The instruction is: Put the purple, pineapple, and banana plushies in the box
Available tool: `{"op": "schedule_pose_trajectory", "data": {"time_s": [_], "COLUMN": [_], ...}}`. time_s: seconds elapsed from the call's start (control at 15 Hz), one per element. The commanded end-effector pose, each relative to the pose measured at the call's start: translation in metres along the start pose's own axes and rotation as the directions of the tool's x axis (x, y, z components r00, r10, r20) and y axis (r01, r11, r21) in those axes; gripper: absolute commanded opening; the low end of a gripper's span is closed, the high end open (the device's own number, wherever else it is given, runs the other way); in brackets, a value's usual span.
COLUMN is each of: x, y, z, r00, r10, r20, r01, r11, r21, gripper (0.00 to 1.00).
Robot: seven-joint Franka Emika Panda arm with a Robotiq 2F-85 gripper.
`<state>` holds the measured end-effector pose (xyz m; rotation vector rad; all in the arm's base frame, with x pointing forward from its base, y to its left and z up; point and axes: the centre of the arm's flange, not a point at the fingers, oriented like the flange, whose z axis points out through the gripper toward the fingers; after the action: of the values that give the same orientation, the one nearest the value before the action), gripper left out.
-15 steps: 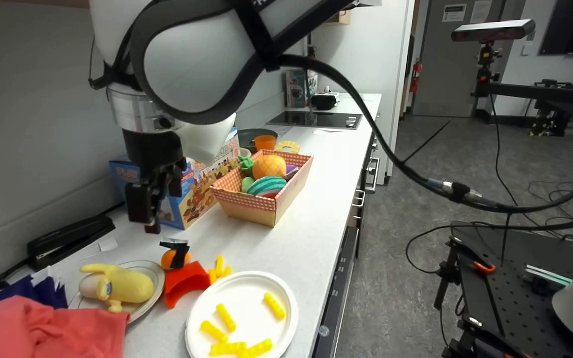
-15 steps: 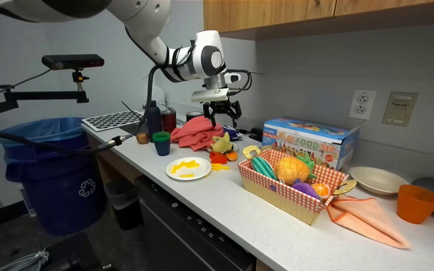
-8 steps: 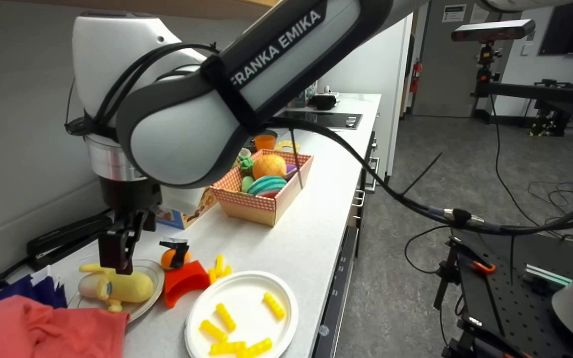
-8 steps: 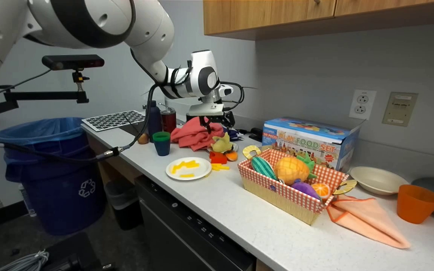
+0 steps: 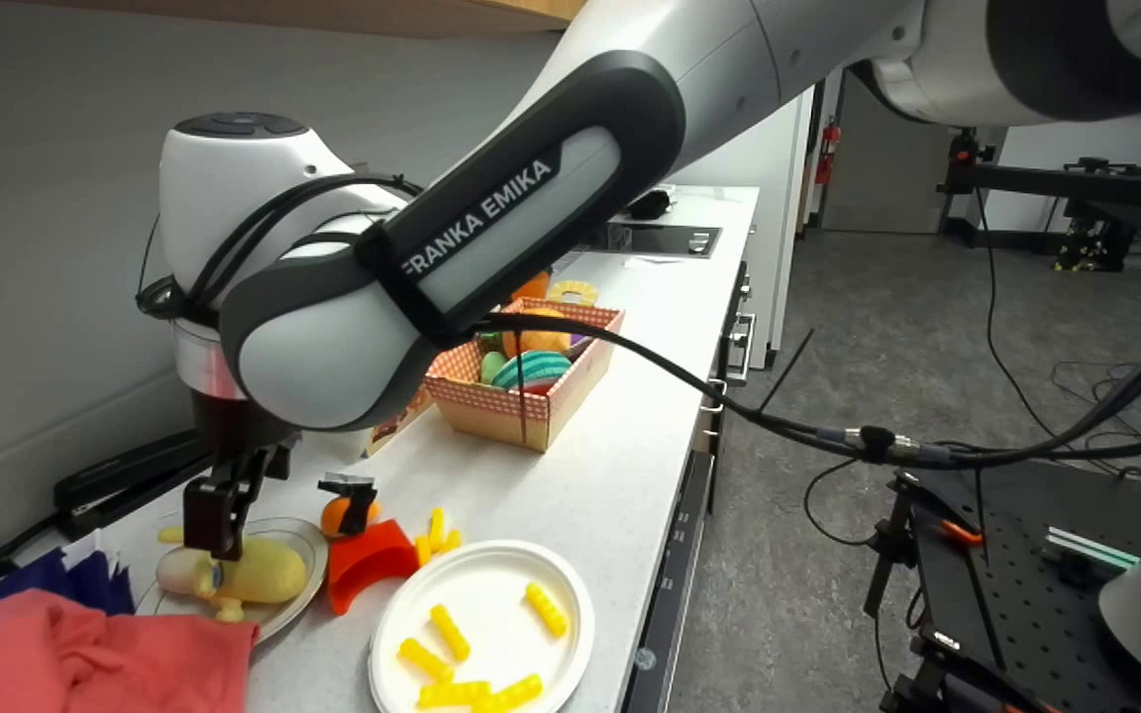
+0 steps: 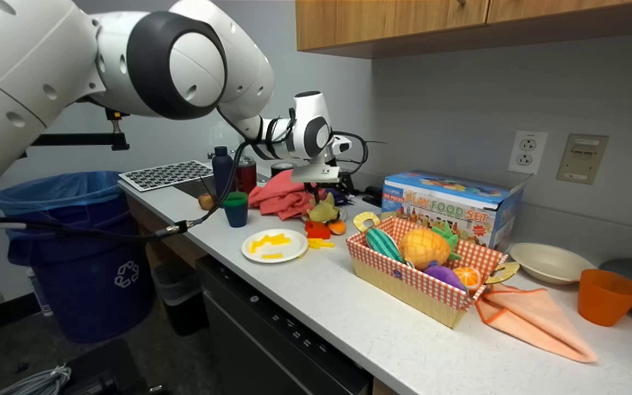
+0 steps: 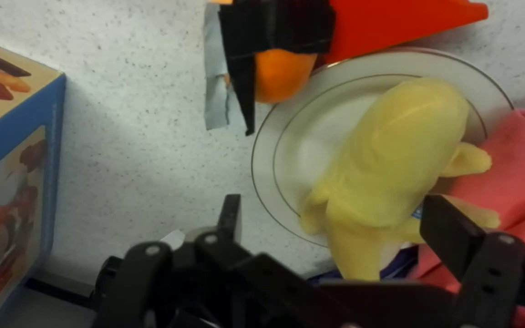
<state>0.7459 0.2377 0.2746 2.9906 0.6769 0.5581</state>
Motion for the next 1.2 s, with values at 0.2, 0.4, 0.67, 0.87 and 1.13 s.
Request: {"op": "schedule_pose_trajectory", "data": {"time_s": [0.2,0.4,0.67,0.87,1.13], "x": [0.026,0.025,0.027,0.026,0.006], "y": [-0.012,-0.014,-0.014,-0.014,-0.013], "z": [0.035,0.044,0.048,0.031,-0.006], "r00": [1.0,1.0,1.0,1.0,0.999], "r10": [-0.009,0.007,0.029,0.026,0.027], "r20": [-0.015,-0.009,-0.01,-0.018,-0.02], "r01": [0.01,-0.006,-0.028,-0.024,-0.026], "r11": [0.998,0.996,0.995,0.996,0.998], "r21": [0.063,0.086,0.1,0.081,0.05], "gripper": [0.78,0.63,0.33,0.11,0.02]}}
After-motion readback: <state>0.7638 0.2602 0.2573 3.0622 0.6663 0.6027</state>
